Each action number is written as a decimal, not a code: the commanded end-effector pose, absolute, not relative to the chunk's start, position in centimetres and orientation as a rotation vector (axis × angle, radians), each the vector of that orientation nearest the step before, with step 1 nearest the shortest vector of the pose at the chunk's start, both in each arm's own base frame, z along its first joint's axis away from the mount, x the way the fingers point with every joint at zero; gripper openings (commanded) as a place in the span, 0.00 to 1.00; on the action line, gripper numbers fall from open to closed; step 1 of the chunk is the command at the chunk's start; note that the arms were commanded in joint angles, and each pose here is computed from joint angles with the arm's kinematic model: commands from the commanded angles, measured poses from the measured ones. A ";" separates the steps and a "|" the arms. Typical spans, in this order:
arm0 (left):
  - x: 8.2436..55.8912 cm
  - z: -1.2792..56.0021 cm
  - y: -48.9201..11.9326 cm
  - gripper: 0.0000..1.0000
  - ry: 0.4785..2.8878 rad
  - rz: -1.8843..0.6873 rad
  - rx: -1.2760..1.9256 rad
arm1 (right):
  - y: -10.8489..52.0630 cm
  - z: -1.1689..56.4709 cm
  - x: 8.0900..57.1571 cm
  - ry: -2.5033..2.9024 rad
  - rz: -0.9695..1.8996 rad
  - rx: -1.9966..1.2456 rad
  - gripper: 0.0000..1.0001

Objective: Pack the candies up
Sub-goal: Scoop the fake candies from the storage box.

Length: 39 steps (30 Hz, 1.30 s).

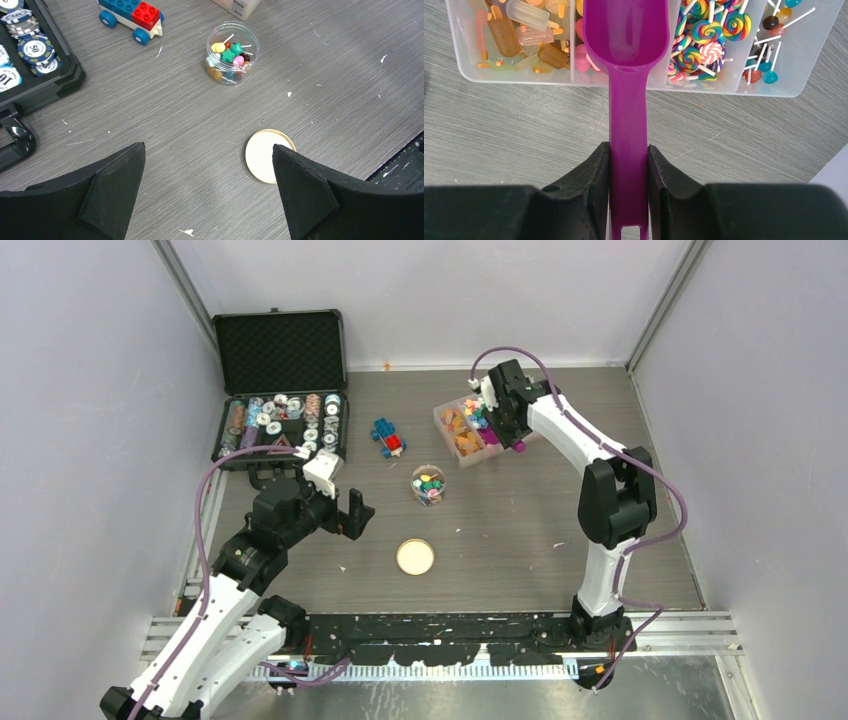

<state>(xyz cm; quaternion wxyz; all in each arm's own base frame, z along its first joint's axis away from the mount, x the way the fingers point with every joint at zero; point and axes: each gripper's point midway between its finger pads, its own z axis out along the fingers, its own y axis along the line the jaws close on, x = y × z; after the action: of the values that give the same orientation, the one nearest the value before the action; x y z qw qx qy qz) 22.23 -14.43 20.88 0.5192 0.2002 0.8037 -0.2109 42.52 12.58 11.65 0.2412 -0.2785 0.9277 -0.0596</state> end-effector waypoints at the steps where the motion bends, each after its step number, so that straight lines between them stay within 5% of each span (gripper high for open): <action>1: 22.1 22.0 -14.9 1.00 1.891 -0.528 0.507 | 12.9 13.6 43.0 2.458 -0.103 -0.676 0.01; 39: 21.8 22.0 -14.8 1.00 1.891 -0.521 0.515 | 12.0 15.7 39.9 2.053 0.026 -0.485 0.00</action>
<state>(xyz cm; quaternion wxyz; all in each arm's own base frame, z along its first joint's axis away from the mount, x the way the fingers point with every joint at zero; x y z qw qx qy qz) 21.85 -14.82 20.76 0.5130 0.2084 0.8031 -0.2199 39.18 11.36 11.61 0.4304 -0.2065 0.8786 -0.0122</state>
